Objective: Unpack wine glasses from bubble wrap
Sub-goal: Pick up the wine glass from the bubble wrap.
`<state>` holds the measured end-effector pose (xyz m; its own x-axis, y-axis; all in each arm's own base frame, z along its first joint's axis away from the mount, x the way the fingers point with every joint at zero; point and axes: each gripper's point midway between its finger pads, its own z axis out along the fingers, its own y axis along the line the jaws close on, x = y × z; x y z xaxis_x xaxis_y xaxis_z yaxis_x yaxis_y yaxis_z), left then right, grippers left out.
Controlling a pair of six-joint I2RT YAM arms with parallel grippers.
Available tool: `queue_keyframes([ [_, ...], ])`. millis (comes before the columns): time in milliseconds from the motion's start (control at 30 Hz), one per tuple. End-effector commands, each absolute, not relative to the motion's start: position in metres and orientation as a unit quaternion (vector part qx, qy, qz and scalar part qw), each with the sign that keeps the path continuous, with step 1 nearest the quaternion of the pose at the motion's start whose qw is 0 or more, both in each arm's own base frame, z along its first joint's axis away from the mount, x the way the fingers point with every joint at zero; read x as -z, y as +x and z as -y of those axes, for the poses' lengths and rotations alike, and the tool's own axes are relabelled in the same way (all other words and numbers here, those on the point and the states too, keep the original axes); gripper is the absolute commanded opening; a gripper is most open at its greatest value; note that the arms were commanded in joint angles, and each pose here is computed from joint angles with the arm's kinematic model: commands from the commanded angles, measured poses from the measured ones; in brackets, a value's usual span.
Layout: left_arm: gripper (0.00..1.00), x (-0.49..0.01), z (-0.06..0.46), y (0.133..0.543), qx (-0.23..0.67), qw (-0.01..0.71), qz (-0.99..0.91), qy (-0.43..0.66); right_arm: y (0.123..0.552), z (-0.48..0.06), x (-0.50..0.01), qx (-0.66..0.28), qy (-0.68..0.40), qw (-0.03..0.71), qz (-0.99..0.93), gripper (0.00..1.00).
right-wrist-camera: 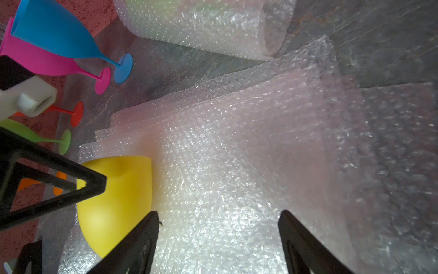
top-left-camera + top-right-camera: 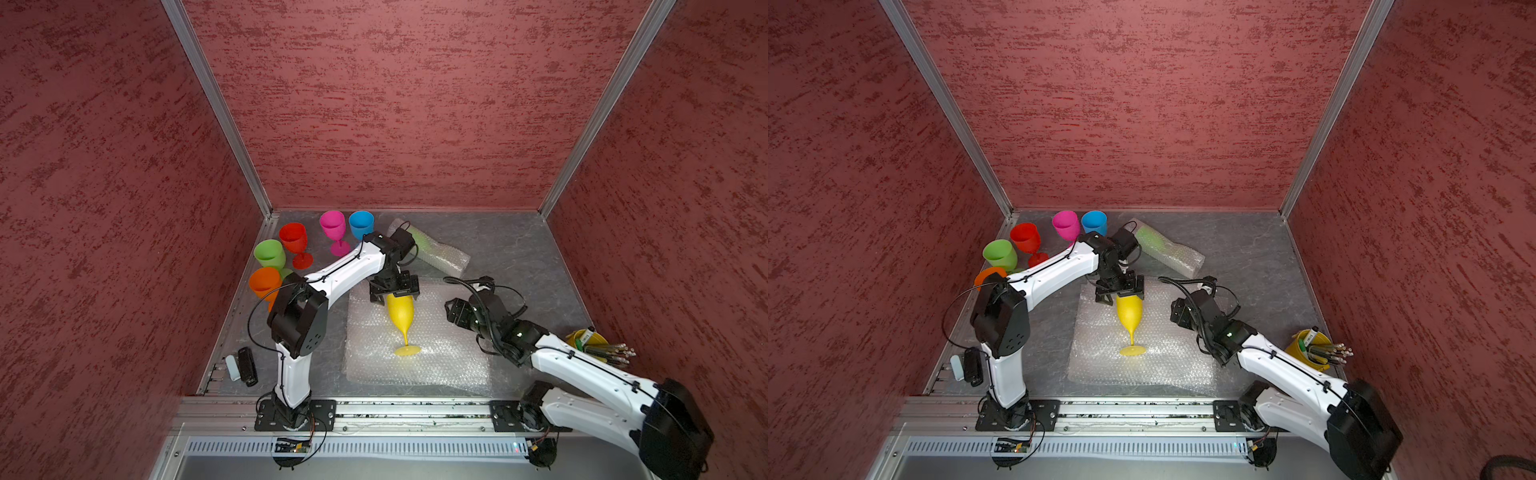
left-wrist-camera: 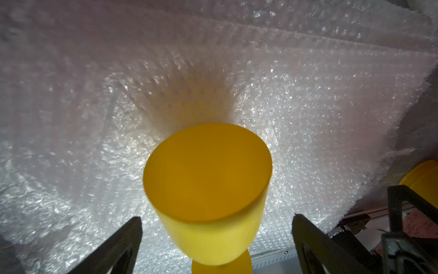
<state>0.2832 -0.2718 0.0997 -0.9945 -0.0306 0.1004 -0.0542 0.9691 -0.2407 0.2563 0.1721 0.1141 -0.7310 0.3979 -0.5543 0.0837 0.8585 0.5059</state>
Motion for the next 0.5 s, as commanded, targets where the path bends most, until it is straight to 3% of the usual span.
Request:
queue_keyframes([
  [0,1.00,-0.082,0.278,0.277,-0.123,0.090,0.988,0.033,0.258,-0.175,-0.121,-0.248,0.134,0.352,-0.892,0.82],
  [100,0.97,-0.075,0.283,0.280,-0.126,0.098,0.986,0.037,0.257,-0.173,-0.120,-0.246,0.129,0.354,-0.893,0.81],
  [467,0.69,-0.087,0.280,0.288,-0.135,0.086,0.986,0.043,0.254,-0.166,-0.130,-0.243,0.126,0.367,-0.889,0.80],
])
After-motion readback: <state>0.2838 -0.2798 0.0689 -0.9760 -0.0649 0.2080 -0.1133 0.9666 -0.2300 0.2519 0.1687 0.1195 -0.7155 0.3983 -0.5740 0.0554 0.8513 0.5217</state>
